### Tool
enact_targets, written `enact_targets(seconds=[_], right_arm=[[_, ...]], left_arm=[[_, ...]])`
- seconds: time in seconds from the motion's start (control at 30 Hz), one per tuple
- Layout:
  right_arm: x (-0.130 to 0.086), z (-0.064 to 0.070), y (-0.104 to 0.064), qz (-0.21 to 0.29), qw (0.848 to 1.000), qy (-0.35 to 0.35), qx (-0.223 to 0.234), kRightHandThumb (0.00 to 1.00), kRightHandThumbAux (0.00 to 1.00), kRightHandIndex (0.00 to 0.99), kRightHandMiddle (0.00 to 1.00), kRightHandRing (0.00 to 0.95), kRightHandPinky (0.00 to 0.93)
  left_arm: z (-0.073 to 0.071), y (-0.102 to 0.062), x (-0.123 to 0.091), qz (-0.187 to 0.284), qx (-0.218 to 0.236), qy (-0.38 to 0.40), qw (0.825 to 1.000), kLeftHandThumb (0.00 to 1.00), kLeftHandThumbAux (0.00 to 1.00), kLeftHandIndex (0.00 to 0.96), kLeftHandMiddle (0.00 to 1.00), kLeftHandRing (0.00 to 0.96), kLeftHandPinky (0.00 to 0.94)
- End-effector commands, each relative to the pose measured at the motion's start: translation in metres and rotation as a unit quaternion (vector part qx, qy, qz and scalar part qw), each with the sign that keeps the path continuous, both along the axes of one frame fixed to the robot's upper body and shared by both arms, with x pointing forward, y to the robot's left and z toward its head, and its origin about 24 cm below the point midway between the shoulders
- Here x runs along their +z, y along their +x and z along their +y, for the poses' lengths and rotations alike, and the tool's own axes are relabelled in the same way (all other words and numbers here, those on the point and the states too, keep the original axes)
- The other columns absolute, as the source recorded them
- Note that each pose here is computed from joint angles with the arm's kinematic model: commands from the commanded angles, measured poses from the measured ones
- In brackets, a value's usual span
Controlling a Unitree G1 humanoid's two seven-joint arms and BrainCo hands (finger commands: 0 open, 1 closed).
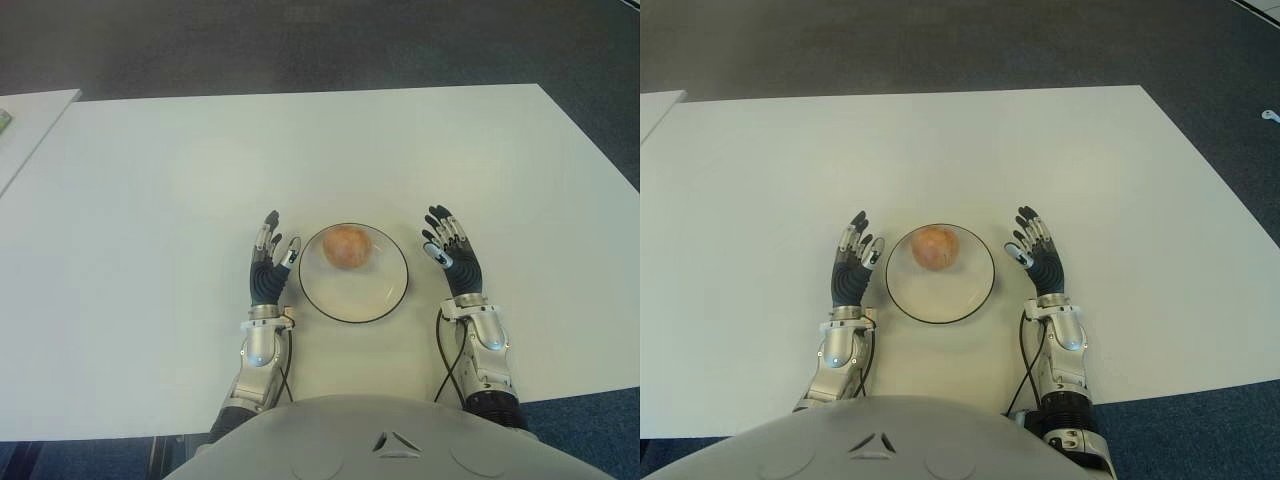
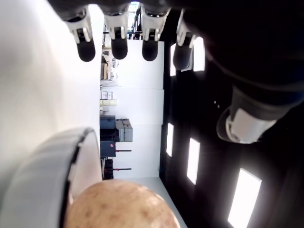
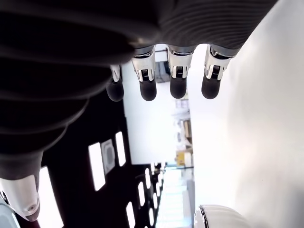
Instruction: Put the apples into the plate.
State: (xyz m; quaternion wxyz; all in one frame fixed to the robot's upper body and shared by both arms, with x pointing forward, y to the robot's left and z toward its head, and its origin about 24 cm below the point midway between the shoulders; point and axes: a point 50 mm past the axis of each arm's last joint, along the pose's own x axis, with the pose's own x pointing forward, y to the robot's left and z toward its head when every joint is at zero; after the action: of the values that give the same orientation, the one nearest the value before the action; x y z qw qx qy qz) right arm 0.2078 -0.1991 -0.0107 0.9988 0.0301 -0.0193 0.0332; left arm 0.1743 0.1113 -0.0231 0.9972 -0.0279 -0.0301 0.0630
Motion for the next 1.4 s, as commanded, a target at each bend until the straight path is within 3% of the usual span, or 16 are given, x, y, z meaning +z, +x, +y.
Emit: enact_targets(seconds=[0.03, 0.17, 0.37, 0.67, 1.07, 1.4], right_arm=[[-0.008, -0.002, -0.01, 0.039, 0.999, -0.009, 0.005, 0.139, 0.618, 0.0, 0.0, 0.0, 0.0], [-0.004, 0.001, -0.011, 0.036, 0.999, -0.012, 0.011, 0.13, 0.624, 0.0, 0.0, 0.0, 0.0], [0.003, 0.012, -0.015, 0.035, 0.999, -0.005, 0.023, 0.129, 0.634, 0.0, 0.0, 0.0, 0.0], [-0.008, 0.016, -0.009, 0.047, 0.999, 0.004, 0.017, 0.145, 0.625, 0.0, 0.0, 0.0, 0.0], [-0.022, 0.03, -0.008, 0.048, 0.998, 0.022, 0.025, 0.174, 0.599, 0.0, 0.0, 0.0, 0.0], [-0.026, 0.041, -0.011, 0.035, 0.998, 0.058, 0.015, 0.185, 0.609, 0.0, 0.0, 0.0, 0.0]], left_arm=[[-0.015, -0.025, 0.01, 0.045, 0.007, -0.024, 0.999, 0.122, 0.525, 0.098, 0.041, 0.02, 0.049], [-0.012, -0.031, 0.019, 0.055, 0.017, -0.026, 0.998, 0.13, 0.515, 0.1, 0.044, 0.02, 0.047], [0.003, -0.032, 0.001, 0.107, 0.064, -0.049, 0.991, 0.149, 0.49, 0.112, 0.066, 0.041, 0.074], [0.028, -0.025, -0.02, 0.072, 0.095, -0.034, 0.992, 0.098, 0.49, 0.18, 0.092, 0.053, 0.066], [0.045, -0.031, -0.021, 0.03, 0.06, -0.007, 0.998, 0.051, 0.473, 0.248, 0.104, 0.046, 0.045], [0.059, -0.03, -0.022, 0.012, 0.002, -0.02, 1.0, 0.023, 0.483, 0.211, 0.071, 0.013, 0.019]])
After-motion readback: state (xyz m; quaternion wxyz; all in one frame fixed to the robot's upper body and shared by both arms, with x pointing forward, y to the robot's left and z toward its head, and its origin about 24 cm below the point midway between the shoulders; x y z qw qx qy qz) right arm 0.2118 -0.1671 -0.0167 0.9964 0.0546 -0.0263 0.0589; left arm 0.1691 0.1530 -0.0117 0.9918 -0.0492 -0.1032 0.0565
